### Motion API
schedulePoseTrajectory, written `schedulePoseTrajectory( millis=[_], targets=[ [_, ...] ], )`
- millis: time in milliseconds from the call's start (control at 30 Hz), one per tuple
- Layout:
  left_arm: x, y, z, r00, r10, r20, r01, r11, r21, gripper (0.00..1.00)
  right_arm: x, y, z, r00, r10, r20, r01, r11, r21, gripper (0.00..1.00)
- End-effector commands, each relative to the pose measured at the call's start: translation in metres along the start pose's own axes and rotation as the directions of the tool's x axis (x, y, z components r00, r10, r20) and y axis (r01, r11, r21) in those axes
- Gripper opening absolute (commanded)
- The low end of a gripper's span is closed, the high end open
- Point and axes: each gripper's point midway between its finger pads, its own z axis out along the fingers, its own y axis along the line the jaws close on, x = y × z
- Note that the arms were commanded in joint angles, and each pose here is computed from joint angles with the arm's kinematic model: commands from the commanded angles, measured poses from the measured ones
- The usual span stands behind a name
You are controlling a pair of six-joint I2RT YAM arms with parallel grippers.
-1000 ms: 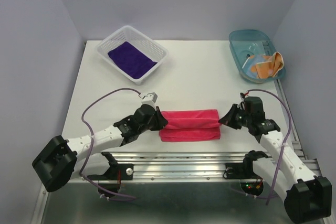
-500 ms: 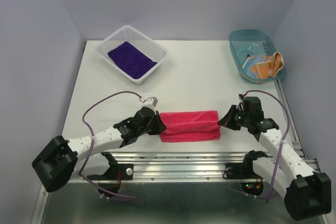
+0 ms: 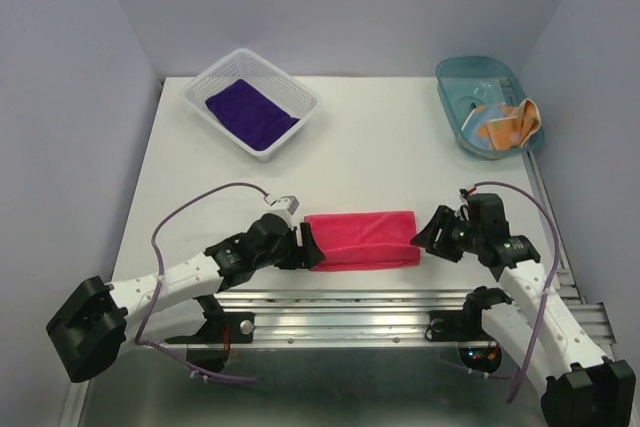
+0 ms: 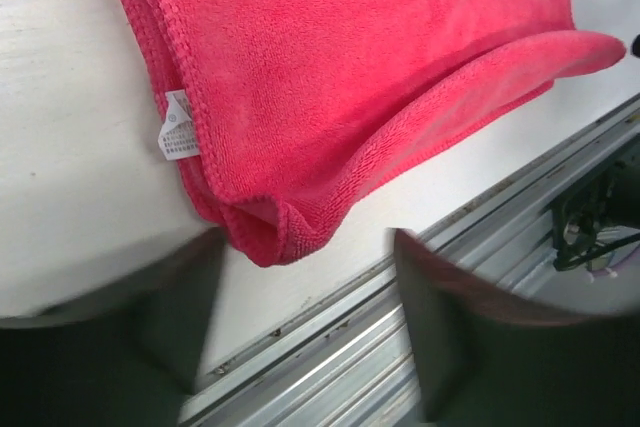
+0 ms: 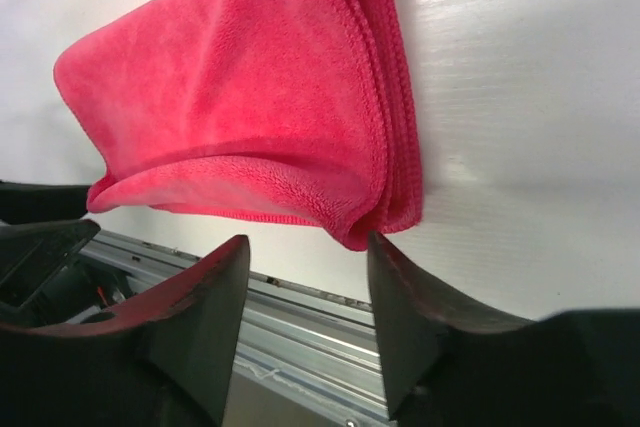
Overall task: Fold and stack the towels
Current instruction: Fold the towel, then neatly place the folded towel into the bin
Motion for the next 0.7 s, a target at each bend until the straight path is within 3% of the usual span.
schedulePoseTrajectory(
  millis=[0,67,167,300,433,667],
  targets=[
    [0.005,-0.004,-0.015,1.0,-0.009,-0.006,0.01,1.0,0.028,0.99,0.009,0.008,-0.01,1.0,-0.013,-0.022,0.012,0.999,-0.047,0.65],
    [0.002,-0.001,-0.019,1.0,-0.014,0.008,0.014,1.0,0.007,0.99,0.005,0.008,-0.011,1.0,-0.026,-0.008,0.026,0.999,-0.035,0.74],
    [-0.011,-0.004,-0.027,0.998,-0.034,0.06,0.034,0.999,-0.001,0.99,-0.005,0.018,-0.015,0.999,-0.045,0.029,0.047,0.997,-0.06,1.0],
    [-0.026,0.007,-0.024,0.989,-0.071,0.128,0.083,0.992,-0.091,0.99,-0.026,0.026,-0.018,0.992,-0.07,0.105,0.076,0.995,-0.057,1.0],
    [-0.034,0.009,-0.012,0.99,-0.071,0.123,0.09,0.984,-0.157,0.99,-0.041,0.018,-0.015,0.986,-0.103,0.133,0.101,0.995,0.021,1.0],
    [-0.037,0.013,0.019,0.998,-0.012,0.057,0.026,0.966,-0.256,0.98,-0.04,0.014,0.0,0.988,-0.11,0.112,0.11,0.994,0.006,1.0]
  ],
)
